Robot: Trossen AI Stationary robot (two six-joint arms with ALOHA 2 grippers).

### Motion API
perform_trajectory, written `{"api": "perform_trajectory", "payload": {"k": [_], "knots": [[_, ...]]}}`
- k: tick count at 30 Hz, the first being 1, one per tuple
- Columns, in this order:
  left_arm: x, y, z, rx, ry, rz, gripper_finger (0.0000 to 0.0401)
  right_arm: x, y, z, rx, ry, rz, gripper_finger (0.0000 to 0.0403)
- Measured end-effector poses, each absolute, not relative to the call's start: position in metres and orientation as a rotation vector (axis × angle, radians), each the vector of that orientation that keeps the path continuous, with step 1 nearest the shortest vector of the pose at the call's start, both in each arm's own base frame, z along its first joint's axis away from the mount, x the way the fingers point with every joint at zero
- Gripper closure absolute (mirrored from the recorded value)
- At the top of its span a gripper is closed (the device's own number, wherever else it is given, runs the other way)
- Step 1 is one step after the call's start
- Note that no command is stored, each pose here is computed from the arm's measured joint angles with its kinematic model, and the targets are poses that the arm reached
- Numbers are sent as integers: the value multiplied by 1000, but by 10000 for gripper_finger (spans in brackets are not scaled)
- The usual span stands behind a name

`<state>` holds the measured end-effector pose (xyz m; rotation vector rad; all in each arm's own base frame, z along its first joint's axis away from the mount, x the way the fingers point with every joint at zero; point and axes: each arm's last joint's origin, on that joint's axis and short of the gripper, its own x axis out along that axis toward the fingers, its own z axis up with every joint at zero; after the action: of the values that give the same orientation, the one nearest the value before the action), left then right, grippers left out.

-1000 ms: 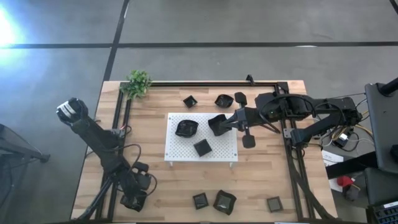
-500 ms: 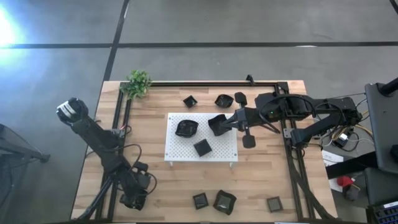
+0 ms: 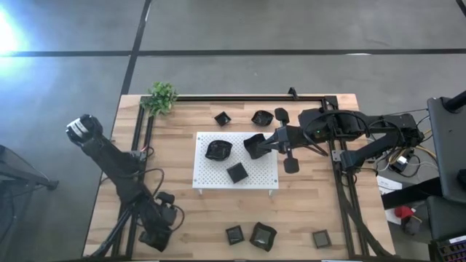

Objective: Pick & Place Mini shaped plates
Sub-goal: Stack the black distorted square plate on top of the black distorted square plate on the shelf

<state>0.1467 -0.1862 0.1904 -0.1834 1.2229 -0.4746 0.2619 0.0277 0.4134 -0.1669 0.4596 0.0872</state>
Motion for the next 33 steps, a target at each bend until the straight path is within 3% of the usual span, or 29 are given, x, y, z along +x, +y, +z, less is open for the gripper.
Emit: {"api": "perform_trajectory", "payload": {"k": [8,19,29,33], "knots": [[159,-184,246,-64,1123,-241,401,262,28,413,-170,459,88,394],[184,-173,317,-21,706,100,401,261,28,411,-193,482,94,394],[199,-147,338,199,291,622,401,261,27,411,-291,486,112,394],[208,-133,343,288,175,838,401,263,24,411,-370,490,-2,394]]}}
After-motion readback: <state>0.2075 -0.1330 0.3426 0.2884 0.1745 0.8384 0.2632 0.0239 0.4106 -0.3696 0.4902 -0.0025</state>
